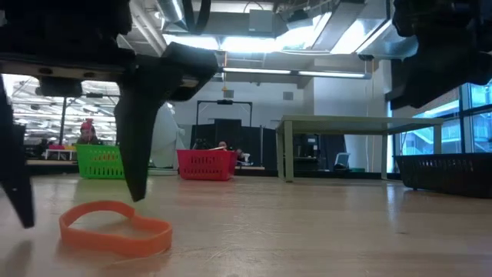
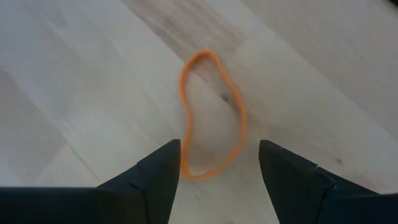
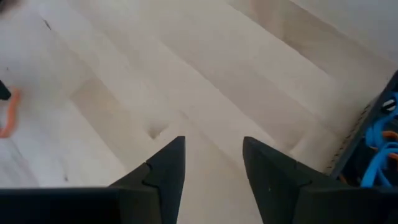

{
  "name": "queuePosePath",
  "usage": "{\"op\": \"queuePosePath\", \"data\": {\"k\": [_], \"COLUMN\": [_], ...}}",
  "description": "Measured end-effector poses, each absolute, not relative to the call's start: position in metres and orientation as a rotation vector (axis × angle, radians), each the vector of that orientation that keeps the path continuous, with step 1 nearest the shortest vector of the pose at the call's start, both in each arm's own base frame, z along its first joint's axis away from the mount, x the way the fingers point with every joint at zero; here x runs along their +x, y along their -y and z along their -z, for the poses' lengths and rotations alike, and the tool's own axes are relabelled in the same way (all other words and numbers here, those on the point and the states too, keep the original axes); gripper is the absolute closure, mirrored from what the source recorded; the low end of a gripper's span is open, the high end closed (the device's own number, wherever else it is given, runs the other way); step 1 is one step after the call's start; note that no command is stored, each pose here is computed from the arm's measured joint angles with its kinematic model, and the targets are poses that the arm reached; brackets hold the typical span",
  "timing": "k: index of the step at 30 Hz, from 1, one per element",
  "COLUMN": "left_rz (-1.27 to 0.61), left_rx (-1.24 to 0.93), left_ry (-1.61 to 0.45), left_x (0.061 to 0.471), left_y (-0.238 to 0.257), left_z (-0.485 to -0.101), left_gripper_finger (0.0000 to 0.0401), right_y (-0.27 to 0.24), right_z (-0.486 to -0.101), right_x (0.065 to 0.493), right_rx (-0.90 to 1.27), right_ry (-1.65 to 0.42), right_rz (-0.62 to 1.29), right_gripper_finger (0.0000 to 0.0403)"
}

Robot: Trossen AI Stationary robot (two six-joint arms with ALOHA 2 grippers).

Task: Pick & Place Office Desk Supplies
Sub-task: Put the orange rubber band into the black basket

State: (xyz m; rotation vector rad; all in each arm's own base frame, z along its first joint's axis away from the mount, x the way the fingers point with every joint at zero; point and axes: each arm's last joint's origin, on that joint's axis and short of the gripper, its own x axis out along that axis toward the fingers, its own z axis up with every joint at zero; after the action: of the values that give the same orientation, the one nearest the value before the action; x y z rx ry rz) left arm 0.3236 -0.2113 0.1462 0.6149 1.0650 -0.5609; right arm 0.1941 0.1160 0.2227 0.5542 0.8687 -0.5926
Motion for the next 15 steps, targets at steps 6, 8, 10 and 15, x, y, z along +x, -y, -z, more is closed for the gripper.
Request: {"op": "queuePosePath", "data": {"k": [6, 8, 10, 15], "left_rz": [0.542, 0.547, 0.552, 0.628], "left_rx": [0.649, 0.657, 0.645, 0.571], "left_ry": [-1.049, -1.044, -1.030, -1.064], "left_x": [0.325, 0.325, 0.328, 0.333], "left_y": [0.211, 0.211, 0.211, 0.209], "left_z": [-0.147, -0.147, -0.144, -0.133], "left_gripper_finger": [0.0179, 0.0179, 0.0181, 0.0190], "right_y": [-0.118, -0.120, -0.122, -0.127], "right_z": [-0.224, -0.225, -0.227, -0.232], "right_x": [0.197, 0.199, 0.202, 0.210], "right_rx": [0.563, 0.568, 0.576, 0.590], "right_ry": [-0.846, -0.828, -0.807, -0.751], "right_rz": [0.566, 0.542, 0.511, 0.433], "right_gripper_finger": [0.0241, 0.0241, 0.0241, 0.0241]}}
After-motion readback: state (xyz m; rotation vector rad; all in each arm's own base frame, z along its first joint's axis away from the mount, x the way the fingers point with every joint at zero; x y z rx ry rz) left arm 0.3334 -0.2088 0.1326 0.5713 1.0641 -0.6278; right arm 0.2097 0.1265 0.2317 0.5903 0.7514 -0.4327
